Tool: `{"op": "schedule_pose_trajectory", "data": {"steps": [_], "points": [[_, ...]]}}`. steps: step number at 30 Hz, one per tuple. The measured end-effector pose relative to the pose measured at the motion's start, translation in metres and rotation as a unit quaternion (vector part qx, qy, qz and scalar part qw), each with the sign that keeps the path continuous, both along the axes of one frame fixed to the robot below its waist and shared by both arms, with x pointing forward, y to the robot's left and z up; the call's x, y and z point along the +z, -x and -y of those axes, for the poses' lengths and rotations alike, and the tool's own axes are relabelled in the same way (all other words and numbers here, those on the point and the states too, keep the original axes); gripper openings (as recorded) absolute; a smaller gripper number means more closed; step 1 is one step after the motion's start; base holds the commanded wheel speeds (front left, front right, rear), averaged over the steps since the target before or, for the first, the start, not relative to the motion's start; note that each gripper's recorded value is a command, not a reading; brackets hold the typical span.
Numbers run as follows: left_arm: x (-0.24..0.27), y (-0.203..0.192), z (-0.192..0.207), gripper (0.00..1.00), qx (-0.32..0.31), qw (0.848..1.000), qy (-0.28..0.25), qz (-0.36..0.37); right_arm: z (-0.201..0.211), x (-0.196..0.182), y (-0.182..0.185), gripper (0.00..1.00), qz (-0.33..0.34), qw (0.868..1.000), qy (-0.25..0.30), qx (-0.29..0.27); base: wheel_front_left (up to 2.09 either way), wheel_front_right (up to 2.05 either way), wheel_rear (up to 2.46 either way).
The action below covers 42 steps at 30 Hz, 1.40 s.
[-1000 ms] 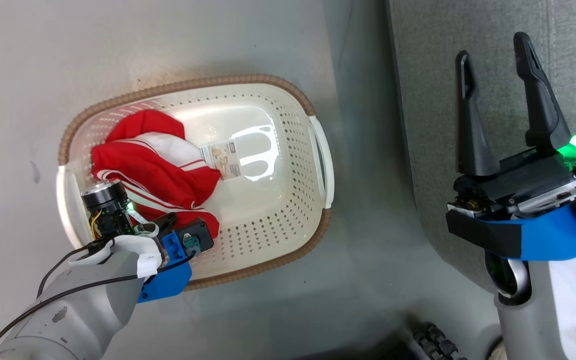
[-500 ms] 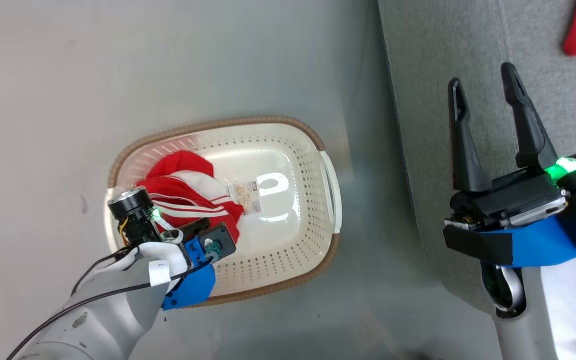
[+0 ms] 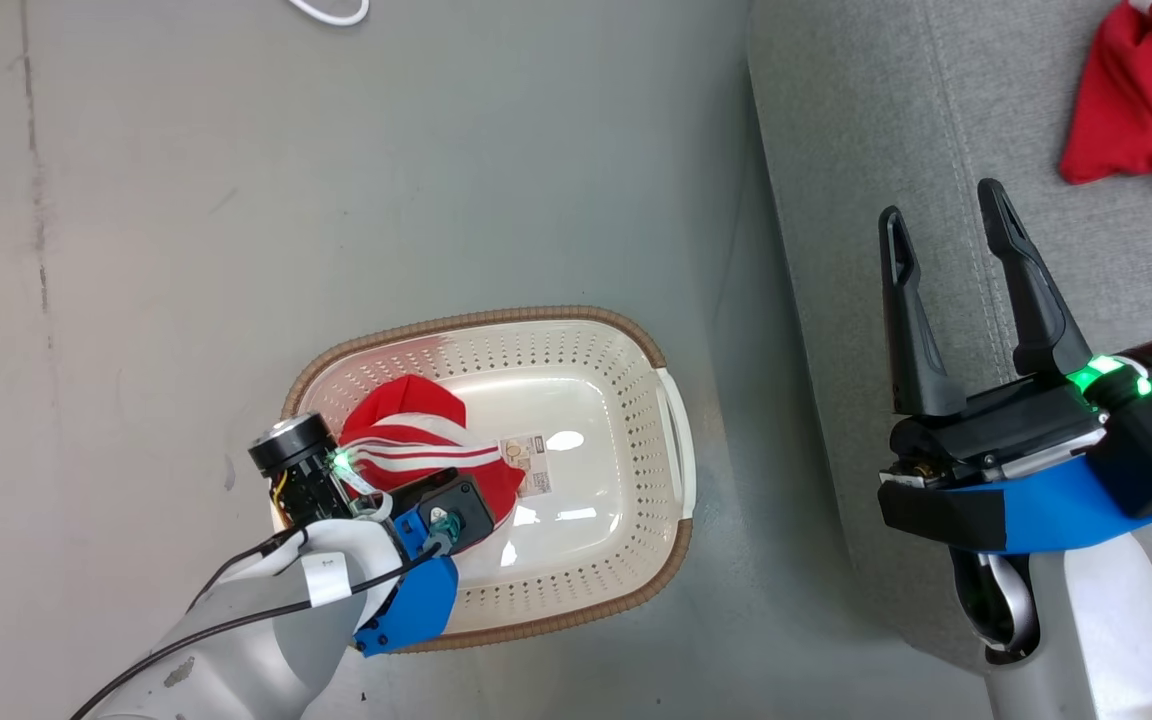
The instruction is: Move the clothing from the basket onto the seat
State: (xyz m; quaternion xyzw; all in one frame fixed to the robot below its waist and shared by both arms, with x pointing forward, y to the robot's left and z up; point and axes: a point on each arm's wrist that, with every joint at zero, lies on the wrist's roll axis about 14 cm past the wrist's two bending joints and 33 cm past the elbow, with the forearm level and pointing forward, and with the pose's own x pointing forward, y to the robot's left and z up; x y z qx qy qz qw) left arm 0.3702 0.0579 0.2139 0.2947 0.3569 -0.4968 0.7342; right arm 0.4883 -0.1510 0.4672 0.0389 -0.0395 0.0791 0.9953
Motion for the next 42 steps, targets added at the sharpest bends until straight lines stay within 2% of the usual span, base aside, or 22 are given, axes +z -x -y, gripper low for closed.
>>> {"op": "schedule_pose_trajectory", "data": {"steps": [4,5,6,7,14,18,25,30,31,33,39,42], "points": [[0.004,0.002,0.007,0.00,0.000,1.000,0.012,0.001,0.001,0.006,0.002,1.00,0.005,1.000,0.001,-0.002,0.00,0.00,0.00],[0.005,0.001,0.008,0.23,0.001,1.000,0.014,0.002,0.002,0.005,0.003,1.00,0.004,1.000,0.001,-0.002,0.00,0.00,0.00],[0.005,0.000,0.009,0.73,0.003,1.000,0.019,0.002,0.002,0.005,0.003,1.00,0.003,1.000,0.002,-0.002,0.00,0.00,0.00],[0.005,0.000,0.010,1.00,0.002,1.000,0.019,0.002,0.002,0.005,0.004,1.00,0.003,1.000,0.002,-0.003,0.00,0.00,0.00],[0.018,-0.007,0.014,1.00,0.027,0.999,0.040,0.011,0.004,0.009,0.008,1.00,0.006,1.000,0.002,-0.006,0.00,0.00,0.00],[0.039,-0.024,0.018,1.00,0.082,0.993,0.077,0.025,0.000,0.020,0.010,1.00,0.017,1.000,-0.001,-0.001,0.00,0.00,0.00],[0.106,-0.061,0.021,1.00,0.180,0.964,0.167,0.105,-0.008,0.040,0.022,1.00,0.035,0.999,-0.006,0.008,0.00,0.00,0.00],[0.153,-0.072,0.004,1.00,0.252,0.929,0.217,0.163,-0.012,0.053,0.036,1.00,0.046,0.999,-0.009,0.013,0.00,0.00,0.00],[0.172,-0.075,-0.003,1.00,0.277,0.912,0.236,0.186,-0.013,0.058,0.042,1.00,0.050,0.999,-0.010,0.013,0.00,0.00,0.00],[0.192,-0.078,-0.013,1.00,0.310,0.891,0.260,0.207,-0.012,0.062,0.048,1.00,0.052,0.998,-0.010,0.013,0.00,0.00,0.00],[0.243,-0.073,-0.047,1.00,0.373,0.833,0.305,0.274,-0.006,0.077,0.065,1.00,0.067,0.998,-0.009,0.004,0.00,0.00,0.00],[0.262,-0.064,-0.061,1.00,0.388,0.810,0.317,0.304,-0.004,0.081,0.074,1.00,0.071,0.997,-0.009,0.000,0.00,0.00,0.00]]}}
